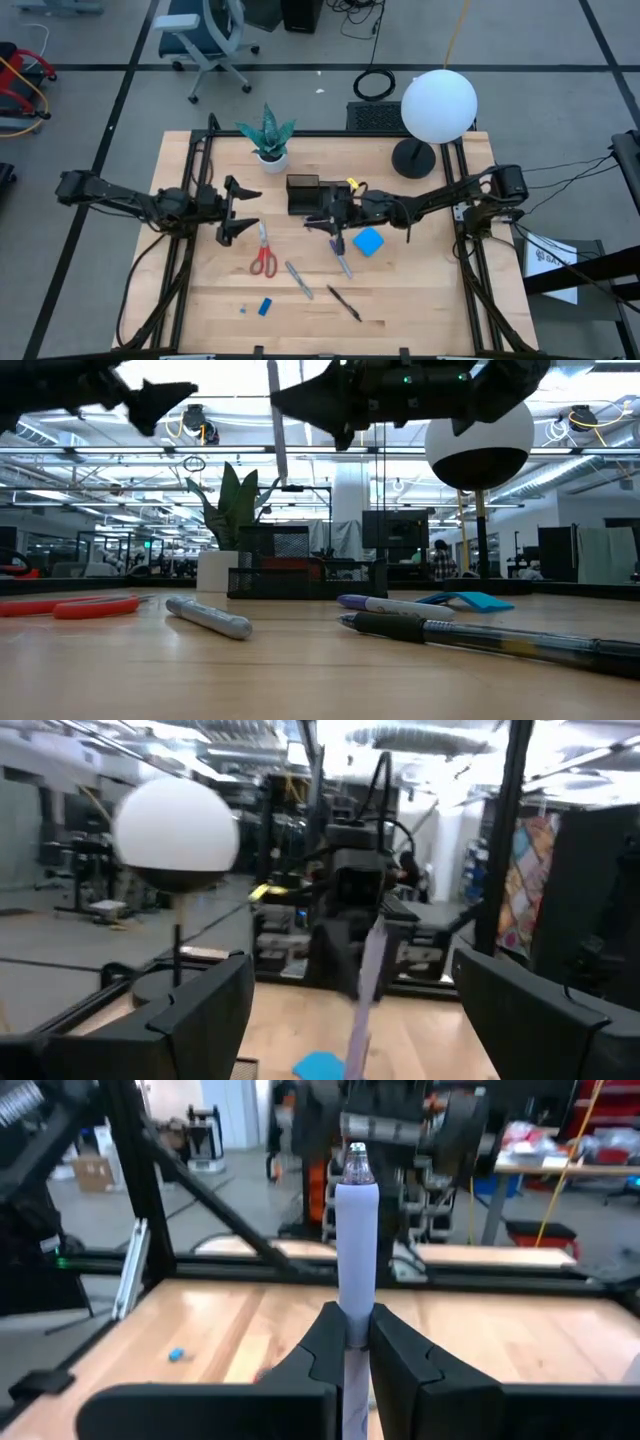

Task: Pick and place office supplies into organizer
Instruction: Put the purple pen into the black desk organizer

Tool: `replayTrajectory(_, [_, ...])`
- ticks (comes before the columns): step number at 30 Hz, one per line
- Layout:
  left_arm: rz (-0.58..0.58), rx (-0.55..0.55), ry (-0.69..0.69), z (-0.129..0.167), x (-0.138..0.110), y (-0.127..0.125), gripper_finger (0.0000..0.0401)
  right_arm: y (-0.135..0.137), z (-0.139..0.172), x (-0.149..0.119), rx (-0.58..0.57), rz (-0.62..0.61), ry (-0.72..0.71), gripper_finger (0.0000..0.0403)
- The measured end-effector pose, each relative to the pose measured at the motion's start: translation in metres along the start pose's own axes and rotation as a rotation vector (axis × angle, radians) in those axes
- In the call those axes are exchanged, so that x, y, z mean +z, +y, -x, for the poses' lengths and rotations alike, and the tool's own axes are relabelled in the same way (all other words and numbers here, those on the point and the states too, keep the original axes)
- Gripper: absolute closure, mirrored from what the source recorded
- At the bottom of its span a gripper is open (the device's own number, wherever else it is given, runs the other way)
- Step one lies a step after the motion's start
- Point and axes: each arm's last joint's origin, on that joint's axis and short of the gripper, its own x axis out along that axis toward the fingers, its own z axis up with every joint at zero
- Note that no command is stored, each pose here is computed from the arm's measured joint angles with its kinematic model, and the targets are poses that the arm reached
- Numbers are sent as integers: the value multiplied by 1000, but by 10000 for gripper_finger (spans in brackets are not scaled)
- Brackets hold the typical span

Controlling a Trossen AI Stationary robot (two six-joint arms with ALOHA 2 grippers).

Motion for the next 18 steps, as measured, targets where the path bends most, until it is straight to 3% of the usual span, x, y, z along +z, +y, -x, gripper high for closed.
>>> replayTrajectory(8, [-32, -119, 92, -29, 2, -14, 54, 3, -1, 1, 1, -5, 0, 385])
replayTrajectory(18, [-20, -114, 145, -41, -6, -21, 54, 10, -1, 4, 21, 24, -40, 385])
